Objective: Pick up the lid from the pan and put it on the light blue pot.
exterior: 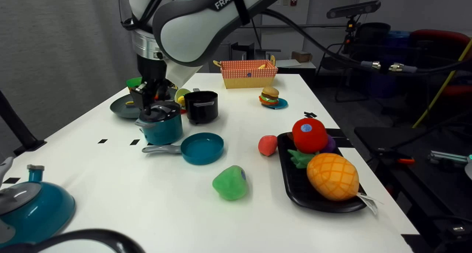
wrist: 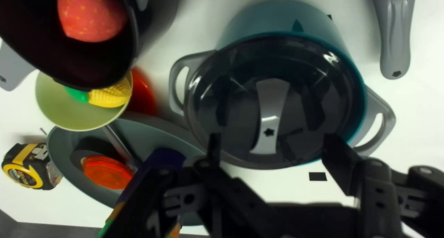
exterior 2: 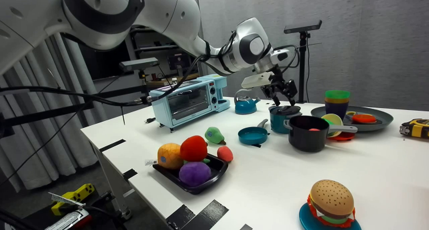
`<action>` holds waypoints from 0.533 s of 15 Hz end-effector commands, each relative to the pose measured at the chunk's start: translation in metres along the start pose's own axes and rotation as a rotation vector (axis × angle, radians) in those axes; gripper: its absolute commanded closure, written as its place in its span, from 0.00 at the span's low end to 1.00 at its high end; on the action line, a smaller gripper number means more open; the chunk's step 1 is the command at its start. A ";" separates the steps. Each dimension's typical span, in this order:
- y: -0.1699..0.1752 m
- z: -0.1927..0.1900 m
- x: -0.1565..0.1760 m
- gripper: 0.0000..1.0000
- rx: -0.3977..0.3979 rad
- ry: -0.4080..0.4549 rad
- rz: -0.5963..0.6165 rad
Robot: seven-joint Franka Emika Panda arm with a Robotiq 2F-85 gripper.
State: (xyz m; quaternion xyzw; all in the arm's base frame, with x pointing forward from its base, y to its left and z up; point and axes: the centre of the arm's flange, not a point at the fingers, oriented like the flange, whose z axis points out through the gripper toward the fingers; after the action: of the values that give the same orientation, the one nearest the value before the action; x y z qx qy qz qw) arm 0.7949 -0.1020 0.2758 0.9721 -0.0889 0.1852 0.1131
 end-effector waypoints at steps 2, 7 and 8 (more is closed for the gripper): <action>0.001 -0.005 0.011 0.00 -0.002 0.004 0.002; 0.004 -0.034 0.018 0.00 -0.004 0.067 -0.003; 0.004 -0.046 0.019 0.00 0.002 0.092 -0.007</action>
State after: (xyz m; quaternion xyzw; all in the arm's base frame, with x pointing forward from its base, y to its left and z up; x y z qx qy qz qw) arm 0.7984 -0.1017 0.2960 0.9687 -0.0886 0.2023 0.1135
